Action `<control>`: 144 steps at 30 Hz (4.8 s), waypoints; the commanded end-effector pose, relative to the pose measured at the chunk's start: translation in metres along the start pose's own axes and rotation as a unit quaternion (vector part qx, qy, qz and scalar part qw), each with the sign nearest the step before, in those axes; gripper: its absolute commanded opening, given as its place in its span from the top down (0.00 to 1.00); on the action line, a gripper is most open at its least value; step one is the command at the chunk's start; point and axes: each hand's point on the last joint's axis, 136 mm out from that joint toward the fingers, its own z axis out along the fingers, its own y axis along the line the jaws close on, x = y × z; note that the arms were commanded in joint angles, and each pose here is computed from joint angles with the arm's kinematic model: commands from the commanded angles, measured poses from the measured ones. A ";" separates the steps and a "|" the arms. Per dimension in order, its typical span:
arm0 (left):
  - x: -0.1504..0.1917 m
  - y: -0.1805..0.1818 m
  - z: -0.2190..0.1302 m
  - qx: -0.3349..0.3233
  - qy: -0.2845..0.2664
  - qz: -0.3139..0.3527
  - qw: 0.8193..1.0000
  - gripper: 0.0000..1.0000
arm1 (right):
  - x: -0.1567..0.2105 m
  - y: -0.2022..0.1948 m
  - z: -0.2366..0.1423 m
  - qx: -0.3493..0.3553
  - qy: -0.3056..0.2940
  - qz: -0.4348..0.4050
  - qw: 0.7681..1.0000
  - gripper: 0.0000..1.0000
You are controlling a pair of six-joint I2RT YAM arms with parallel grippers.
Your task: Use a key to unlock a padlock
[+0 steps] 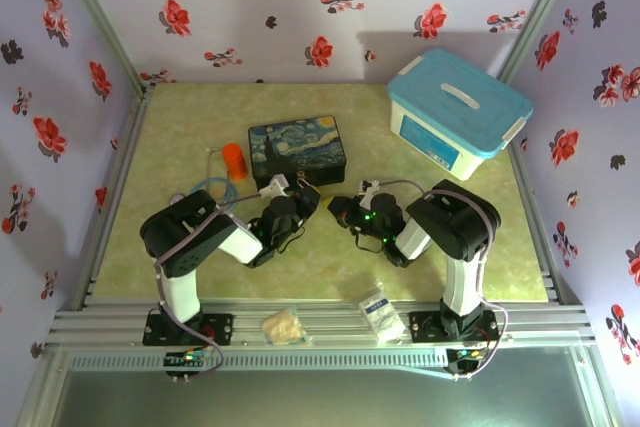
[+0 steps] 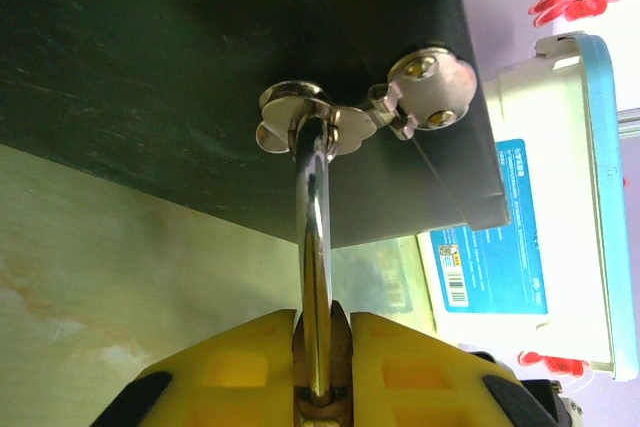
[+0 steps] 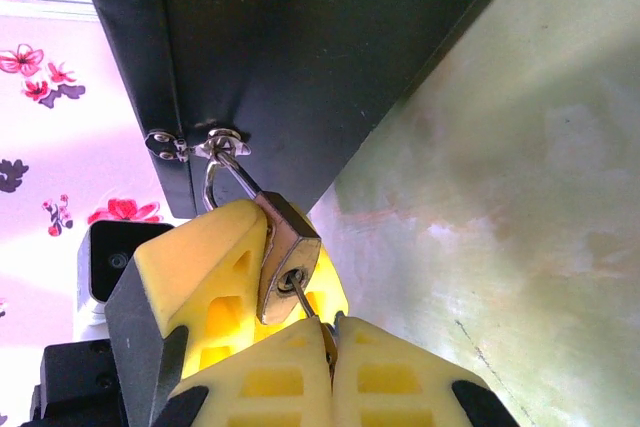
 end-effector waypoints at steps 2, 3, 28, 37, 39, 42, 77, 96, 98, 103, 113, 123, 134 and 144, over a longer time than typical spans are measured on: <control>0.027 -0.061 -0.005 0.101 0.061 -0.021 0.993 1.00 | 0.001 0.041 0.001 -0.059 -0.004 -0.003 0.998 1.00; 0.026 -0.062 -0.005 0.103 0.061 -0.025 0.992 1.00 | 0.002 0.043 0.000 -0.060 -0.010 -0.004 0.998 1.00; 0.026 -0.097 -0.013 0.135 0.076 -0.032 0.987 1.00 | -0.011 0.027 0.014 -0.044 -0.017 -0.062 0.997 1.00; 0.028 -0.093 -0.009 0.133 0.077 -0.032 0.988 1.00 | -0.007 0.055 0.014 -0.026 -0.021 -0.118 0.992 1.00; 0.028 -0.093 -0.009 0.133 0.077 -0.032 0.988 1.00 | -0.008 0.058 0.016 -0.032 -0.022 -0.115 0.993 1.00; 0.029 -0.095 -0.010 0.135 0.081 -0.031 0.987 1.00 | -0.006 0.053 0.022 -0.024 -0.014 -0.126 0.992 1.00; 0.046 -0.089 -0.009 0.144 0.111 -0.038 0.983 1.00 | -0.031 0.091 0.005 -0.105 0.040 -0.013 0.994 0.93; 0.047 -0.068 -0.008 0.123 0.102 -0.046 0.986 1.00 | -0.028 0.064 -0.022 0.005 0.014 -0.062 0.998 0.71; 0.045 -0.061 -0.009 0.110 0.096 -0.043 0.988 1.00 | -0.026 0.042 -0.037 0.087 0.012 -0.106 0.990 0.68; 0.047 -0.042 -0.006 0.074 0.098 -0.029 0.992 1.00 | -0.023 0.012 -0.078 0.234 0.015 -0.243 0.941 0.64; 0.052 -0.024 -0.010 0.051 0.105 -0.031 0.993 1.00 | -0.005 0.023 -0.085 0.251 0.014 -0.531 0.809 0.64; 0.053 -0.036 -0.014 0.064 0.109 -0.036 0.991 1.00 | 0.017 0.004 -0.057 0.250 0.051 -0.669 0.698 0.63; 0.054 -0.045 -0.016 0.076 0.116 -0.047 0.989 1.00 | 0.015 0.016 -0.030 0.240 0.015 -0.707 0.665 0.75; 0.055 -0.047 -0.017 0.086 0.121 -0.059 0.987 1.00 | 0.007 0.011 -0.028 0.256 0.000 -0.691 0.676 0.96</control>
